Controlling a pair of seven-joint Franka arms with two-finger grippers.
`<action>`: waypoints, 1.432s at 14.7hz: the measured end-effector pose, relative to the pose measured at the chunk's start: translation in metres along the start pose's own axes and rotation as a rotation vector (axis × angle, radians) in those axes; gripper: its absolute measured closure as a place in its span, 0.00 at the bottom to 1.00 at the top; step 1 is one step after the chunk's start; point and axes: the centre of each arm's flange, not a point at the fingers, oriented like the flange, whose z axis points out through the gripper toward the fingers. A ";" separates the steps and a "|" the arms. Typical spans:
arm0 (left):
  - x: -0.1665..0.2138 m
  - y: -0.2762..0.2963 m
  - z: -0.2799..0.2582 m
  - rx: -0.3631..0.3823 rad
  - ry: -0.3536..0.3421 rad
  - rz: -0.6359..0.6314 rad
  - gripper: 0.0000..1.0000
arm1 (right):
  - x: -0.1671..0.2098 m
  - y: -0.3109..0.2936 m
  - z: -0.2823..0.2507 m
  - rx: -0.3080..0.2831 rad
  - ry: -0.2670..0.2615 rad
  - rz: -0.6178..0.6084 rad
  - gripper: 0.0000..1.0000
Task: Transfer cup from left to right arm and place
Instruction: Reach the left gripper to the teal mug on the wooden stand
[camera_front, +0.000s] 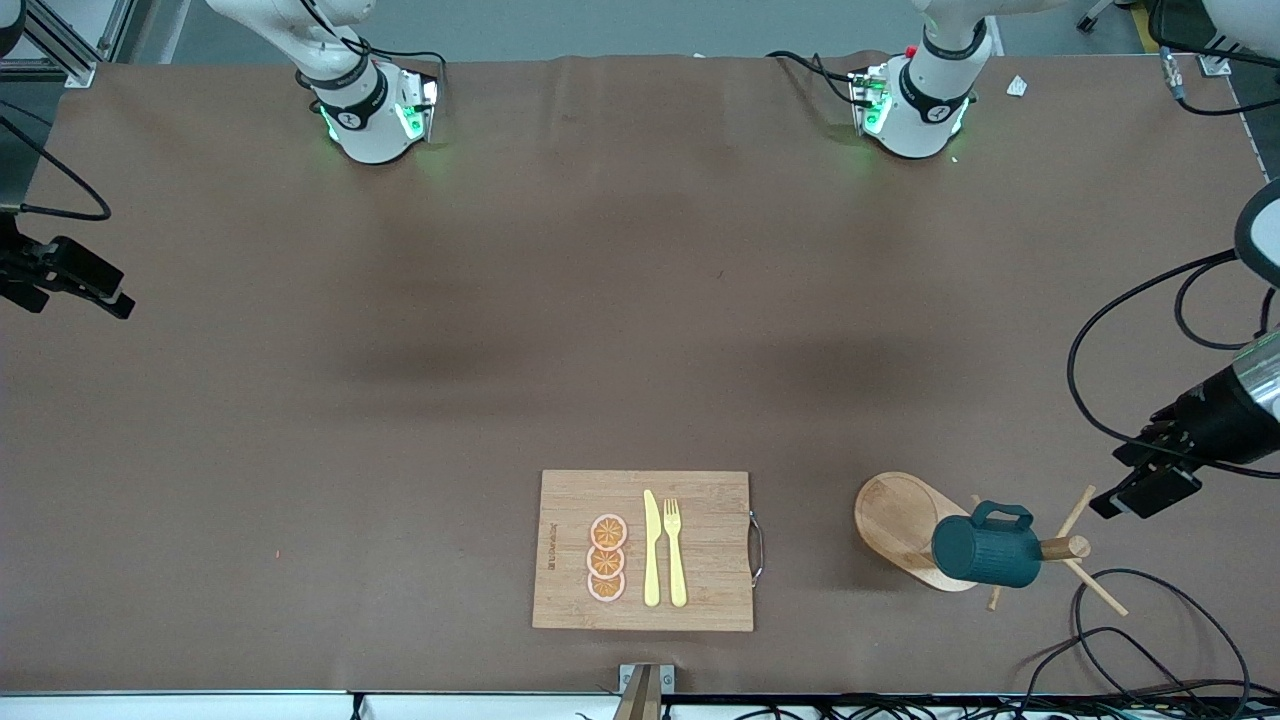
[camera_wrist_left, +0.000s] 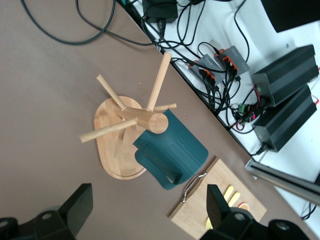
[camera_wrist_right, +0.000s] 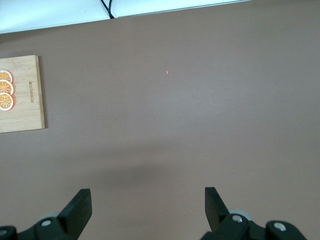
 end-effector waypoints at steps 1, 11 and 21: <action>0.000 0.002 0.007 -0.008 -0.001 -0.039 0.00 | 0.000 0.000 0.000 0.000 0.000 0.000 0.00; -0.010 0.006 0.088 -0.054 -0.086 -0.315 0.00 | 0.000 0.000 0.000 0.000 0.003 0.000 0.00; -0.013 -0.003 0.104 -0.091 -0.150 -0.496 0.00 | 0.000 0.000 0.000 0.000 0.004 0.000 0.00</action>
